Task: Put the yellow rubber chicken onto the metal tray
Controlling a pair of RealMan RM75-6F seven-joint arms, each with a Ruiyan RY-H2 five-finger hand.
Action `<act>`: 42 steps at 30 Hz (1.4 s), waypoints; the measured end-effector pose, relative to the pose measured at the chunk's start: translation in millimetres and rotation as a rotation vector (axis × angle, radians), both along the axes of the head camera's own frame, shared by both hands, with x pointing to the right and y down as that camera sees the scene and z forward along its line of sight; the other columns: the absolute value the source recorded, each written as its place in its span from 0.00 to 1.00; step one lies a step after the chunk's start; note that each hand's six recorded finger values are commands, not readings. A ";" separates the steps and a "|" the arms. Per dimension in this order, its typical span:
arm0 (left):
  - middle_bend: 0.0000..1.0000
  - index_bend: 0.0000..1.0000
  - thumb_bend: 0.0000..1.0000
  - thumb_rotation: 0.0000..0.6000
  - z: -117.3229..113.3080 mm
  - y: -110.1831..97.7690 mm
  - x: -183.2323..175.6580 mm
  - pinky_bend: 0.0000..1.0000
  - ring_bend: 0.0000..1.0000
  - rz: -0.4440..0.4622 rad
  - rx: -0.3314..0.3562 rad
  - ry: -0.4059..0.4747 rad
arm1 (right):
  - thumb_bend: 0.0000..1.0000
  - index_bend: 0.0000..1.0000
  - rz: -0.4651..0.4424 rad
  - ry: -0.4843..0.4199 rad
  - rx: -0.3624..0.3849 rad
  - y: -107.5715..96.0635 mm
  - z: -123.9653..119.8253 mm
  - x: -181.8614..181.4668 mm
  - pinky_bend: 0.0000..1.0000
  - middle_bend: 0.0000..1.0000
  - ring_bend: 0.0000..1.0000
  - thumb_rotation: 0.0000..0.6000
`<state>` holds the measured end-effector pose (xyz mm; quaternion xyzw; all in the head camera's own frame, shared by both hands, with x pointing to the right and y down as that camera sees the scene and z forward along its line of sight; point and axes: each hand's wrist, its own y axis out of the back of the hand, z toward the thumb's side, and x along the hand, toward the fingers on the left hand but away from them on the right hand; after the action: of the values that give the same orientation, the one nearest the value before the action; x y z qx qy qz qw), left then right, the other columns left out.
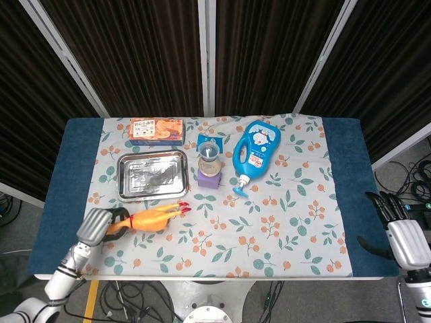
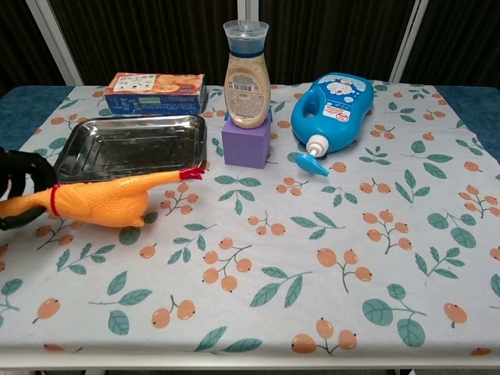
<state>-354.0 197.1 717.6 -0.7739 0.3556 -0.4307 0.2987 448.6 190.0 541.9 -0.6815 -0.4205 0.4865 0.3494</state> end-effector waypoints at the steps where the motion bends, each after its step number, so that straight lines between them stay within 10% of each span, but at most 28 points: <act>1: 0.75 0.74 0.78 1.00 -5.7 -2.6 -1.7 0.84 0.68 -0.003 -0.006 0.020 | 0.15 0.00 -0.007 -0.006 -0.002 -1.1 -0.2 -2.6 0.00 0.11 0.00 1.00; 16: 0.79 0.74 0.79 1.00 -53.5 -48.1 70.7 0.85 0.72 -0.085 -0.361 0.441 | 0.02 0.06 -0.339 -0.184 0.026 -39.8 -20.9 -131.5 0.02 0.20 0.01 1.00; 42: 0.79 0.74 0.79 1.00 -70.1 -94.9 138.2 0.86 0.72 -0.094 -0.398 0.386 | 0.00 0.14 -0.571 -0.018 -0.041 -85.7 37.3 -325.1 0.03 0.22 0.02 1.00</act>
<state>-215.8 102.2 647.5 -0.8676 0.3500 -0.3500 0.0472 123.5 104.3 579.2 -0.7835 -0.2049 0.3707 0.4547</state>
